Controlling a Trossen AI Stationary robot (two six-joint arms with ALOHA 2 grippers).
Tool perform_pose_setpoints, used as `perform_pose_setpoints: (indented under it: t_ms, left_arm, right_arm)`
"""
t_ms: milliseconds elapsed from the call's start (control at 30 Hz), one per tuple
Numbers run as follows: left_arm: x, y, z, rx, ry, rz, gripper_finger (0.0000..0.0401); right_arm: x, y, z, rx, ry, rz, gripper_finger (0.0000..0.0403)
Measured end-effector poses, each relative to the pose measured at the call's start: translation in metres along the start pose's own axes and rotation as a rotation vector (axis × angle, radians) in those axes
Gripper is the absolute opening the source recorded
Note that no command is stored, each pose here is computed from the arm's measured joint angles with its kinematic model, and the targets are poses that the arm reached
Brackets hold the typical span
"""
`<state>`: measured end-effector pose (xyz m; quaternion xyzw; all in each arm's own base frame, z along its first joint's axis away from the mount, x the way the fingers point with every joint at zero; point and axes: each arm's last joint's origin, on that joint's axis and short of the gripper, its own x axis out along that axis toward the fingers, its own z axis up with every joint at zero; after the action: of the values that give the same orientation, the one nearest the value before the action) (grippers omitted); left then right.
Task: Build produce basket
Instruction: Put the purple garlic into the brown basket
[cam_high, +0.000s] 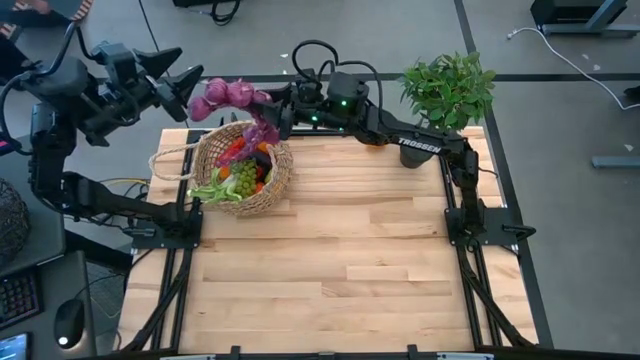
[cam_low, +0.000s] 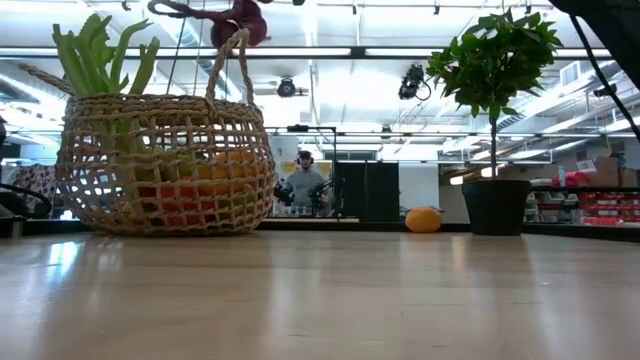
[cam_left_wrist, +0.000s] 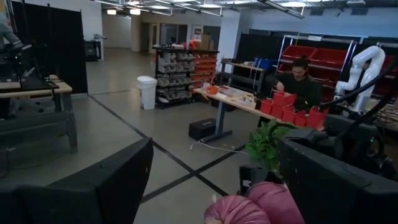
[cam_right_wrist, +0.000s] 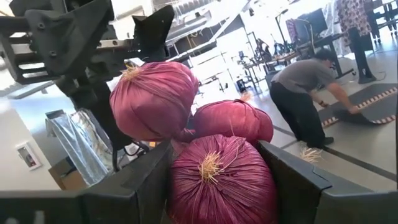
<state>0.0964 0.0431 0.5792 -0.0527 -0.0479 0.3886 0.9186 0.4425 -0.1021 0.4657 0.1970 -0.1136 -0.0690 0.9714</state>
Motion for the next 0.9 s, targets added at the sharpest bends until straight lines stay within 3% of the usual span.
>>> perform_pose_setpoints:
  t_ms: [433, 633, 900]
  left_arm:
    - [0.005, -0.003, 0.0, -0.008, -0.004, 0.0, 0.0345]
    - [0.005, -0.003, -0.001, -0.012, 0.0, 0.0, 0.0345]
    - [0.011, -0.006, -0.004, 0.007, 0.025, 0.003, 0.0345]
  right_arm:
    - [0.026, -0.011, -0.038, 0.07, -0.022, 0.036, 0.0234]
    - [0.026, -0.017, -0.043, -0.019, 0.042, 0.0, 0.0237]
    - [0.024, -0.034, -0.046, -0.042, 0.133, -0.048, 0.0273]
